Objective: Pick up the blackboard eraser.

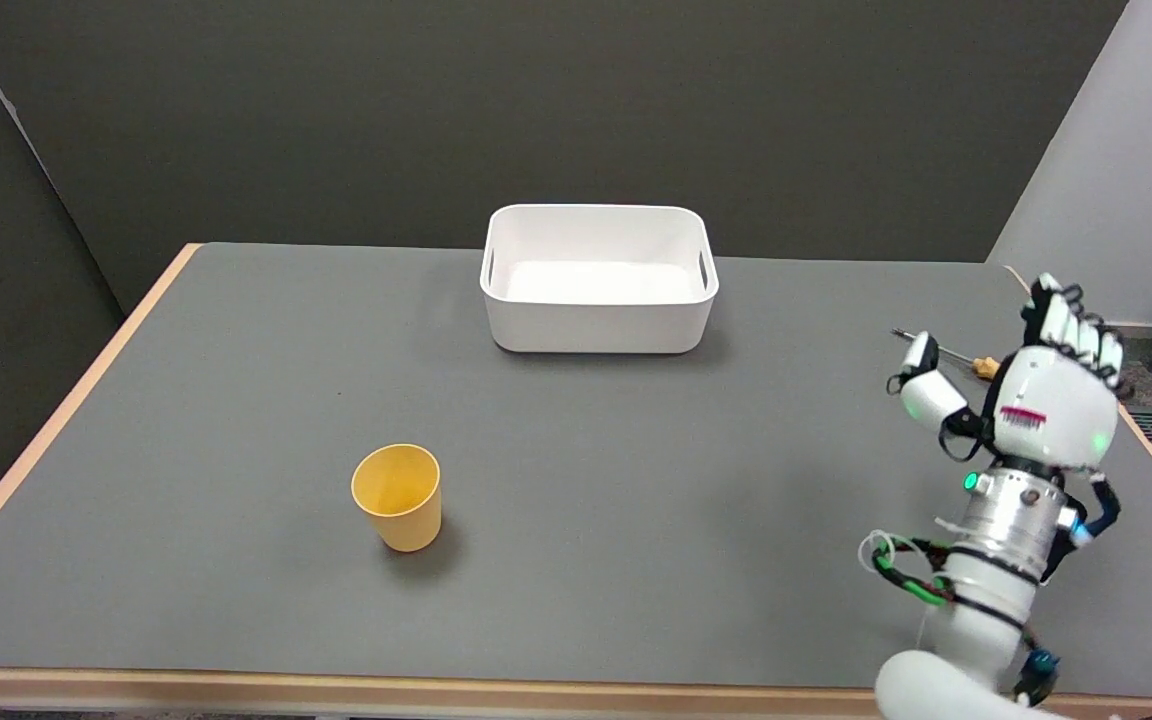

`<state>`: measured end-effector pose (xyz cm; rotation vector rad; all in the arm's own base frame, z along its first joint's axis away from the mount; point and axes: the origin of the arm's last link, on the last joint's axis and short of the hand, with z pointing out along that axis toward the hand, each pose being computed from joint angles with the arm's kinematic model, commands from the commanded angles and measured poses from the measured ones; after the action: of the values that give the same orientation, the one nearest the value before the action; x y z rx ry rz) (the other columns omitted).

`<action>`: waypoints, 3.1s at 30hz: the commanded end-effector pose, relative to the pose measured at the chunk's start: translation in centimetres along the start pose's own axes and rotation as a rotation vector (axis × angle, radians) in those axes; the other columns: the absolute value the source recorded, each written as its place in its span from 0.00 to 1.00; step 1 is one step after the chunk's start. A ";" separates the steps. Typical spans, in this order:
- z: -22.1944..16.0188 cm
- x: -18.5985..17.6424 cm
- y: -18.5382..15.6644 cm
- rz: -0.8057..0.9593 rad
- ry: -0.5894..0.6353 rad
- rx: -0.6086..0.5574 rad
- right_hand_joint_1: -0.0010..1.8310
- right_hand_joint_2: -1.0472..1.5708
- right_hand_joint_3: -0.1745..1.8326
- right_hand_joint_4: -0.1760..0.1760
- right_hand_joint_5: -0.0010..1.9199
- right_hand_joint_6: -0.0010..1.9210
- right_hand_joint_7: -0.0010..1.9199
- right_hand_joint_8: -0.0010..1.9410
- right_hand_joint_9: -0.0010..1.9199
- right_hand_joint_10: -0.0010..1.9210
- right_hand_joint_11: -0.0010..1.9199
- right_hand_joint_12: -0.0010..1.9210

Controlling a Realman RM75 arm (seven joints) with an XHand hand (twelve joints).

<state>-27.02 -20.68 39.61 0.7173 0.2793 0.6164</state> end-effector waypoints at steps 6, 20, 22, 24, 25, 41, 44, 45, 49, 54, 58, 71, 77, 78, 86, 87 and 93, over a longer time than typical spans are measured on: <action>-9.6 -1.1 2.2 -0.237 -0.265 -0.396 0.29 0.66 0.55 0.00 0.03 0.12 0.05 0.30 0.03 0.41 0.00 0.59; -7.6 0.3 4.2 -0.331 -0.096 -0.345 0.29 0.67 0.50 0.00 0.00 0.06 0.02 0.24 0.00 0.36 0.00 0.54; -7.6 0.5 4.4 -0.334 -0.095 -0.346 0.29 0.67 0.49 0.00 0.00 0.06 0.02 0.24 0.00 0.36 0.00 0.54; -7.8 0.4 4.7 -0.345 -0.108 -0.356 0.29 0.67 0.50 0.00 0.00 0.05 0.02 0.24 0.00 0.36 0.00 0.54; -8.1 0.3 5.0 -0.351 -0.121 -0.369 0.29 0.67 0.50 0.00 0.00 0.05 0.02 0.24 0.00 0.36 0.00 0.54; -9.4 -0.3 5.9 -0.340 -0.191 -0.449 0.29 0.67 0.50 0.00 0.00 0.05 0.02 0.24 0.00 0.37 0.00 0.55; -8.9 -0.5 5.7 -0.333 -0.181 -0.442 0.29 0.67 0.50 0.00 0.00 0.05 0.02 0.24 0.00 0.37 0.00 0.55; -8.7 -0.5 5.6 -0.331 -0.177 -0.439 0.29 0.67 0.50 0.00 0.00 0.05 0.02 0.24 0.00 0.37 0.00 0.55; -8.3 -1.0 5.4 -0.326 -0.183 -0.440 0.29 0.67 0.49 0.00 0.00 0.05 0.02 0.24 0.00 0.38 0.00 0.55; -8.5 -1.6 5.6 -0.310 -0.204 -0.466 0.29 0.66 0.54 0.00 0.00 0.06 0.03 0.26 0.00 0.38 0.00 0.54; -8.7 -2.0 5.8 -0.294 -0.215 -0.492 0.29 0.66 0.54 0.00 0.00 0.06 0.02 0.26 0.00 0.38 0.00 0.54; -8.2 -2.3 5.7 -0.286 -0.212 -0.503 0.29 0.65 0.55 0.00 0.00 0.06 0.03 0.29 0.02 0.39 0.00 0.54; -8.1 -2.4 5.6 -0.286 -0.209 -0.502 0.30 0.66 0.55 0.00 0.00 0.07 0.04 0.33 0.03 0.42 0.00 0.55; -8.0 -2.4 5.6 -0.290 -0.207 -0.499 0.30 0.67 0.54 0.00 0.00 0.07 0.04 0.35 0.04 0.43 0.00 0.55; -7.8 -2.7 5.5 -0.313 -0.201 -0.480 0.45 0.71 0.48 0.00 0.02 0.15 0.00 0.73 0.00 0.75 0.04 0.74; -7.8 -2.8 5.5 -0.313 -0.200 -0.480 0.47 0.72 0.47 0.00 0.02 0.16 0.00 0.77 0.00 0.77 0.04 0.80; -7.7 -2.8 5.5 -0.307 -0.201 -0.480 0.49 0.72 0.47 0.00 0.03 0.17 0.00 0.85 0.00 0.88 0.00 0.93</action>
<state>-34.88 -14.68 37.68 0.2567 0.0405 0.2996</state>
